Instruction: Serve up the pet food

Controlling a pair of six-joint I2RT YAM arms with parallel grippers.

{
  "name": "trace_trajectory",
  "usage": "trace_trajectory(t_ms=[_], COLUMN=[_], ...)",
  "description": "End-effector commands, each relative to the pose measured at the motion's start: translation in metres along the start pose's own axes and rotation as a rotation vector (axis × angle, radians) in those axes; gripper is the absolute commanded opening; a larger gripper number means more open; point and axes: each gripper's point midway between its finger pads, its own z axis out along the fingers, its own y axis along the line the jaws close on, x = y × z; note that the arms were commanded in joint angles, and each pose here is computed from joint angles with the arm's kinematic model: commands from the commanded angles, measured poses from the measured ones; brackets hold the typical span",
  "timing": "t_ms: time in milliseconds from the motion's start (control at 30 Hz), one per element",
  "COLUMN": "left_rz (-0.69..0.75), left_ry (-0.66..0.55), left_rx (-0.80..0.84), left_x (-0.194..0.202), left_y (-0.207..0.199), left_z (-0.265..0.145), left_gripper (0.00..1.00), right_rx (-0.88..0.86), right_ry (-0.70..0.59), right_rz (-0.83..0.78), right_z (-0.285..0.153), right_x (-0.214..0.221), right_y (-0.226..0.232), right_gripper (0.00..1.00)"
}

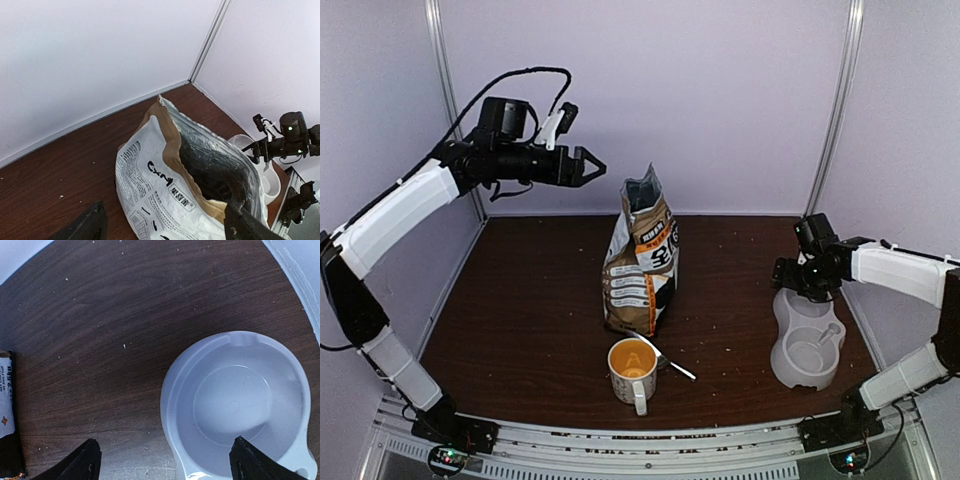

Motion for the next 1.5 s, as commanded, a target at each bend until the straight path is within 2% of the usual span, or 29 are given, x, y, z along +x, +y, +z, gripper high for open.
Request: trace_trajectory(t_ms=[0,267,467,700,933,1067,1200,1333,1467], left_rz=[0.053,-0.015,-0.062,-0.096,-0.098,-0.081,-0.078,-0.071,-0.047], left_ry=[-0.157,-0.17,-0.198,-0.216,-0.226,-0.201,-0.145,-0.12,-0.102], left_rx=[-0.086,-0.213,-0.287,-0.331,-0.33,-0.27,-0.213,-0.139,-0.055], left_x=[-0.024,0.013,0.034,0.046,0.048,0.043,0.035,0.017,-0.005], left_y=[0.003,0.021,0.033,0.04,0.037,0.027,0.023,0.012,-0.009], left_z=[-0.044,-0.09,-0.122,-0.14,-0.15,-0.143,-0.119,-0.089,-0.053], left_gripper=[0.85,0.9,0.93,0.93,0.95,0.96,0.95,0.92,0.92], right_rx=[-0.032,-0.115,-0.187,-0.254,-0.292,-0.312,-0.338,-0.378,-0.462], right_ry=[0.028,0.114,0.093,0.019,-0.022,-0.077,-0.139,-0.153,-0.155], right_rz=[-0.023,-0.026,-0.044,-0.024,-0.028,-0.056,-0.101,-0.181,-0.255], right_z=[0.025,0.061,0.075,0.089,0.087,0.058,0.01,-0.044,-0.096], right_x=[-0.013,-0.011,-0.032,-0.073,-0.094,-0.105,-0.118,-0.113,-0.093], right_y=[0.016,0.052,0.094,0.134,0.15,0.149,0.154,0.182,0.23], right_gripper=[0.91,0.86,0.81,0.77,0.77,0.81,0.85,0.85,0.84])
